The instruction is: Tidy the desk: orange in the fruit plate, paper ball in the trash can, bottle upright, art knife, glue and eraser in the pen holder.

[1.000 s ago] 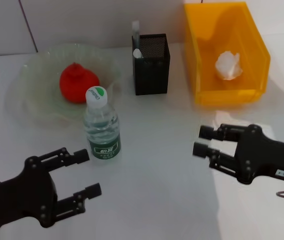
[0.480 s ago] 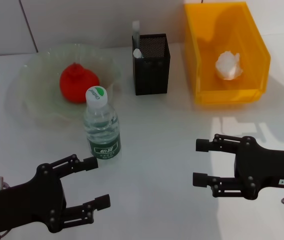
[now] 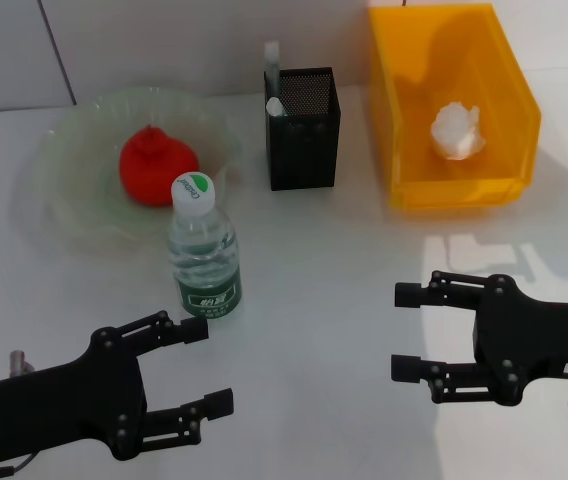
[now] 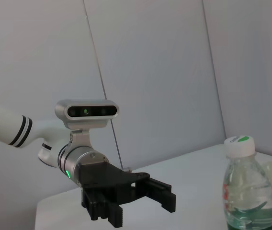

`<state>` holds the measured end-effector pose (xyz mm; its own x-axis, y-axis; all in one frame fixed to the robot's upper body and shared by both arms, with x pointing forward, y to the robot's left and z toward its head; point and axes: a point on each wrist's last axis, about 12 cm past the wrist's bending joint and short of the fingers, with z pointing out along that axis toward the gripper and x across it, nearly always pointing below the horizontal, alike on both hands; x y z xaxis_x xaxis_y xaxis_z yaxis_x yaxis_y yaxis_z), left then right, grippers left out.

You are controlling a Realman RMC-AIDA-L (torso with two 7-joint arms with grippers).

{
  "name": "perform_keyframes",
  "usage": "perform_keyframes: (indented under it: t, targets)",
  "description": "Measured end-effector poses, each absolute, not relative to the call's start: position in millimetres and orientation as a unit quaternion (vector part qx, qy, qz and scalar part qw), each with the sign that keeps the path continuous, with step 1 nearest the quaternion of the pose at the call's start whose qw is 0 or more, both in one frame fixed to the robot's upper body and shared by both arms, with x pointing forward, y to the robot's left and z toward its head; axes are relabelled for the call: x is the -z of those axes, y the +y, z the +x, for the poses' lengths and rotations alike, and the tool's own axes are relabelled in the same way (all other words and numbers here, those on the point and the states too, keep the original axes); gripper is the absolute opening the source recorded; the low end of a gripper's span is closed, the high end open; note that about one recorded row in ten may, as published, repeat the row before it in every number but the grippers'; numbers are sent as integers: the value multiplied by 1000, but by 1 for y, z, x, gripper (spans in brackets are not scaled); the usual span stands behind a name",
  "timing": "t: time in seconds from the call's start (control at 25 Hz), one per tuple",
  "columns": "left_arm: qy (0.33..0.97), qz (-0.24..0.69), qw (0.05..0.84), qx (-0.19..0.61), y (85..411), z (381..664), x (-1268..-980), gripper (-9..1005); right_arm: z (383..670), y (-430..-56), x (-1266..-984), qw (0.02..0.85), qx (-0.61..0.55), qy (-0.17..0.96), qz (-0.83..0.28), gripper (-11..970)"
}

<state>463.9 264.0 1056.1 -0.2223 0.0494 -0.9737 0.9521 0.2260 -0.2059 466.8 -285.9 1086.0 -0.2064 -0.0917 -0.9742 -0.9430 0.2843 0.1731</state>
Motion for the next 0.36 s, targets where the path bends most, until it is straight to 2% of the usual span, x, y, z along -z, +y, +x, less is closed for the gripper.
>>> perform_keyframes:
  t: [0.36]
  targets:
    - [627,398,473,474,262,467,-1056,826,472,-284,-1086,477,-437,640,-415,776]
